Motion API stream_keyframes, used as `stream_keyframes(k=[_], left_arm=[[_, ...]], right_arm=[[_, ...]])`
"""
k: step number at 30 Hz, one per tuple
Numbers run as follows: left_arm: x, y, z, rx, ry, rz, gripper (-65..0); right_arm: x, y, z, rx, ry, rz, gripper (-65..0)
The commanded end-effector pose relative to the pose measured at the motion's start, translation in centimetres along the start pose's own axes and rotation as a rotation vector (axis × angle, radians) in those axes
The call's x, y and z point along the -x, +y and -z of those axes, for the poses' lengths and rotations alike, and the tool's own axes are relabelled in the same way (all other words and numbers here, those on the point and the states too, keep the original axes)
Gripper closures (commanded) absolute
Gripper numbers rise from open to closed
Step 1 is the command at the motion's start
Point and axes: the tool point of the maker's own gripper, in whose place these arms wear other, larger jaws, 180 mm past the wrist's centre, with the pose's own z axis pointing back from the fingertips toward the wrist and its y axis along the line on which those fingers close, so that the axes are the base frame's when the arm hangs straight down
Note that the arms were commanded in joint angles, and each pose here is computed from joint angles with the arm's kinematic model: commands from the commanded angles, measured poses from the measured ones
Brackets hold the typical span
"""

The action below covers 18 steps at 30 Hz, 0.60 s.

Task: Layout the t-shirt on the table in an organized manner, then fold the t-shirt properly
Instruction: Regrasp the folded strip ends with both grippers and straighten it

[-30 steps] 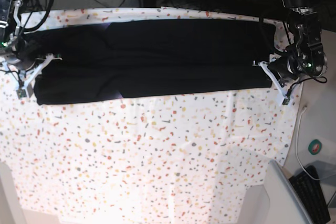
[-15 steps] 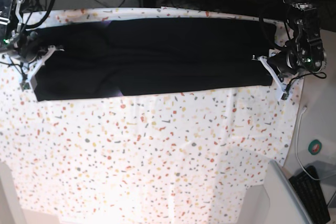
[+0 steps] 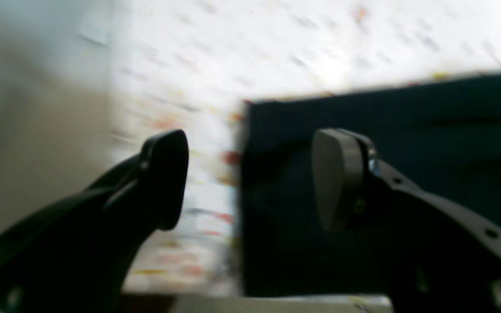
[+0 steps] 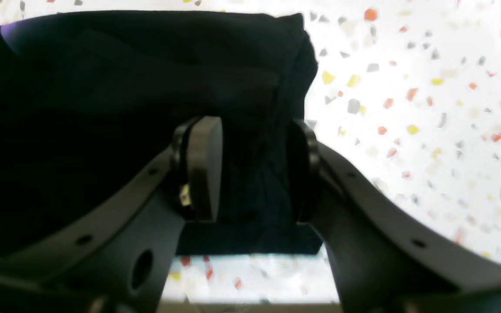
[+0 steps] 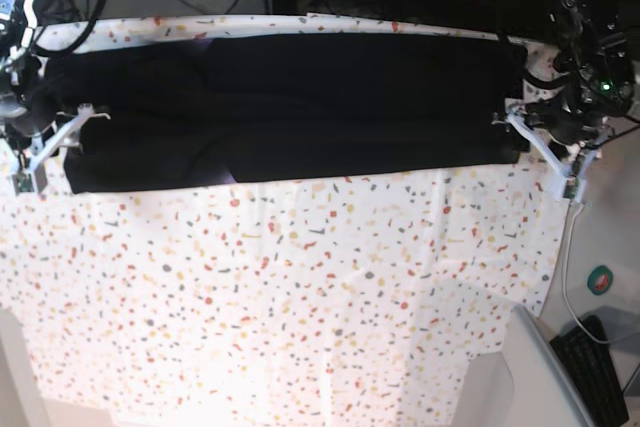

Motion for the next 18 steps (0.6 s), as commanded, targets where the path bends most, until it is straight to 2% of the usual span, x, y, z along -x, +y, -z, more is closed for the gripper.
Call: stream_keyframes(k=[1, 2, 3, 4, 6, 12, 18], left_arm=[[0.1, -0.7, 0.5, 0.028, -0.006, -0.007, -33.7], [0.8, -1.2, 1.2, 0.047, 0.001, -0.03, -23.5], [1.2, -1.6, 1.9, 0.061, -0.016, -0.057, -9.5], [1.5, -1.9, 2.5, 0.071, -0.034, -0.08, 0.0], [3.0, -2.0, 3.5, 0.08, -0.047, -0.123, 0.0], [7.5, -1.0, 5.3, 0.078, 0.051, -0.177, 0.0], [9.1, -0.6, 5.7, 0.075, 0.097, -0.191, 0.0]], right_arm=[[-2.2, 0.1, 0.7, -0.017, -0.064, -0.011, -21.6], [-2.3, 0.9, 1.9, -0.059, -0.064, -0.031, -17.3], [-2.4, 1.4, 2.9, -0.098, -0.065, -0.055, -9.5], [-2.3, 1.7, 3.8, -0.133, -0.063, -0.073, -0.8], [-1.9, 2.0, 5.6, -0.176, -0.048, -0.051, 0.0], [-0.4, -2.5, 8.7, -0.128, -0.017, 0.116, 0.0], [0.9, -5.0, 9.6, -0.105, 0.031, 0.152, 0.0]])
